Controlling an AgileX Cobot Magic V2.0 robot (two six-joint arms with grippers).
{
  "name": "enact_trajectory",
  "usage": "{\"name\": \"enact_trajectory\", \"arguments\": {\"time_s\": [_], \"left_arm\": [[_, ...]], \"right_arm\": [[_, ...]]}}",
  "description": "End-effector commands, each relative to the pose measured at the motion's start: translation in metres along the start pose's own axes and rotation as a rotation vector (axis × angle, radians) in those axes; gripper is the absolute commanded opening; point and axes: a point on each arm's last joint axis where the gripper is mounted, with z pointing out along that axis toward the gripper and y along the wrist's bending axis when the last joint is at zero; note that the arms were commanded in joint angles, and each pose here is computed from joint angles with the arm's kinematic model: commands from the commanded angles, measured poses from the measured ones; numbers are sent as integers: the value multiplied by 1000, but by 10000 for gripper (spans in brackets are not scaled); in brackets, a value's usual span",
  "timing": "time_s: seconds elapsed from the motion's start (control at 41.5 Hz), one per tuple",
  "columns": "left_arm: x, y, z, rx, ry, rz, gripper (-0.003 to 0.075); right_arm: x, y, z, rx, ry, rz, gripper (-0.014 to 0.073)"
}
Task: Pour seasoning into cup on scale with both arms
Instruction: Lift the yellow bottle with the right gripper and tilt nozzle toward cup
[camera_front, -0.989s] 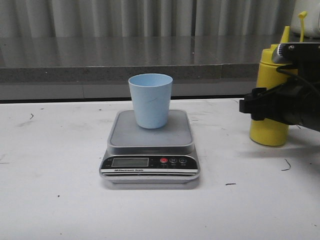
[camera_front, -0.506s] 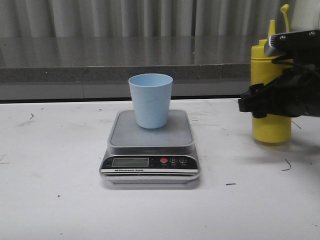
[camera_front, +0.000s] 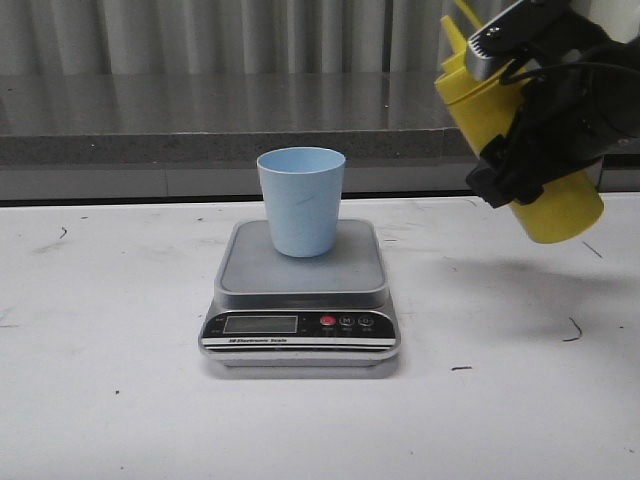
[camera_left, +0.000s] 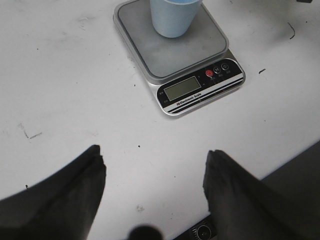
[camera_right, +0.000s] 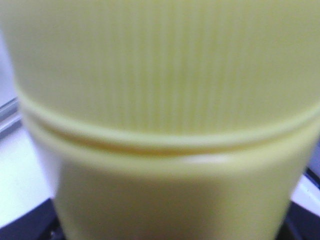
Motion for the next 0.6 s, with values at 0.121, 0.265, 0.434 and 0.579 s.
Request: {"name": "enact_trajectory", "arguments": {"time_s": [0.121, 0.265, 0.434, 0.579], "left_arm": [[-12, -3, -9, 22, -97, 0, 418], [-12, -3, -9, 22, -97, 0, 418], [-12, -3, -9, 22, -97, 0, 418], [-12, -3, -9, 22, -97, 0, 418]], "right_arm": [[-69, -18, -18, 70, -166, -281, 309], [-90, -17, -22, 76, -200, -420, 309], [-111, -17, -16, 63, -205, -508, 309], [-122, -19, -9, 50, -180, -602, 309]]}}
